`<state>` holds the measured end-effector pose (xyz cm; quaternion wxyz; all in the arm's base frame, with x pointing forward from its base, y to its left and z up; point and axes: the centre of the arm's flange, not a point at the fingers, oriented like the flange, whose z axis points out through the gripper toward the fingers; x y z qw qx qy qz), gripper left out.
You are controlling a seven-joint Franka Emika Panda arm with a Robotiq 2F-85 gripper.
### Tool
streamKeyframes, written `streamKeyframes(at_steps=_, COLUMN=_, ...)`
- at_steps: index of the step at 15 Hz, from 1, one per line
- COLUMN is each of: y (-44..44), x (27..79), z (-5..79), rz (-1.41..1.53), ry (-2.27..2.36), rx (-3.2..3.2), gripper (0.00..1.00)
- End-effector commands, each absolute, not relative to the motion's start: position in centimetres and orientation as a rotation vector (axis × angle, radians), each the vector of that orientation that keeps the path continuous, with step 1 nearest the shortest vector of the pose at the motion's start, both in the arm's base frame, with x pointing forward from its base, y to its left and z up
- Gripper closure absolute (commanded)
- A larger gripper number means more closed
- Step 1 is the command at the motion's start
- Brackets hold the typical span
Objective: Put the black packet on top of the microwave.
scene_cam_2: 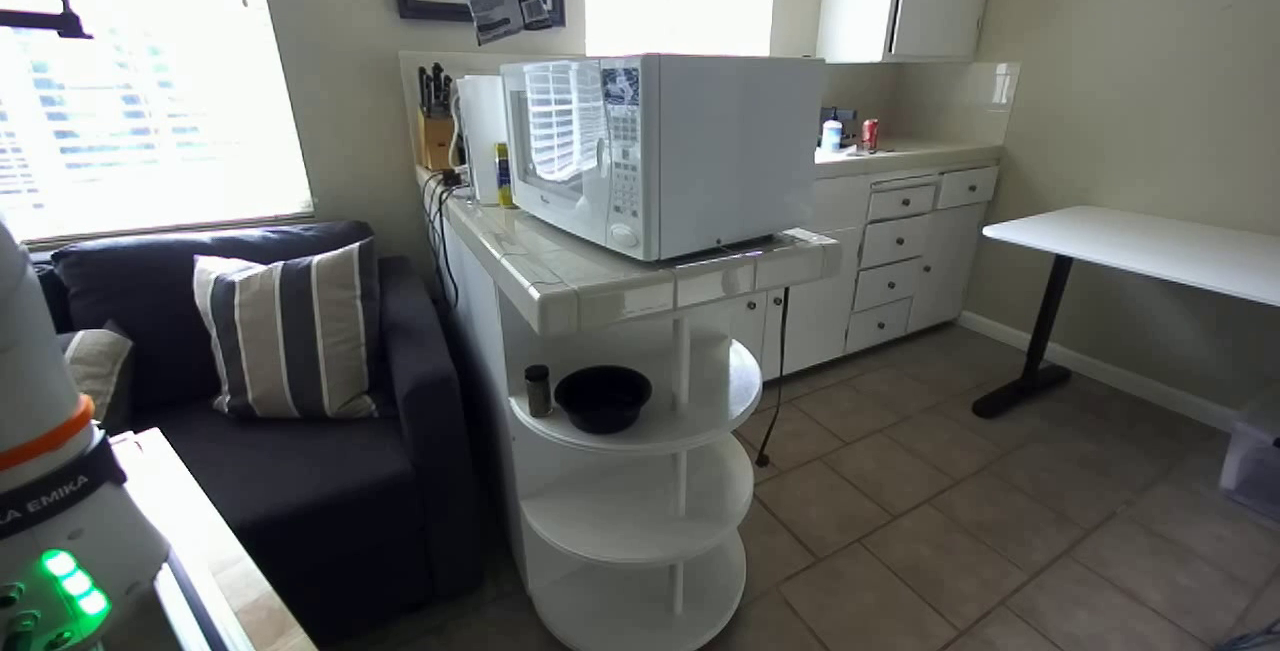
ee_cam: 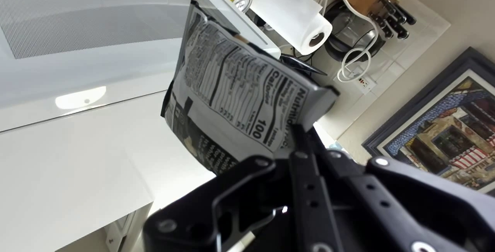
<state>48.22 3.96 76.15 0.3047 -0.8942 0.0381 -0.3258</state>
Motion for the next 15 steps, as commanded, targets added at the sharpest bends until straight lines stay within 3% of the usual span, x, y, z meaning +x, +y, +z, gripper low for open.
streamKeyframes(at_steps=1, y=3.6, x=49.4, z=76.7, rz=-0.909, ry=0.106, rx=-2.364, gripper=1.0)
streamKeyframes(at_steps=8, y=4.6, x=56.6, z=79.3, rz=-0.961, ry=0.092, rx=-2.363, gripper=1.0)
streamKeyframes(at_steps=15, y=4.8, x=64.6, z=75.4, rz=-0.909, ry=0.124, rx=-2.349, gripper=1.0)
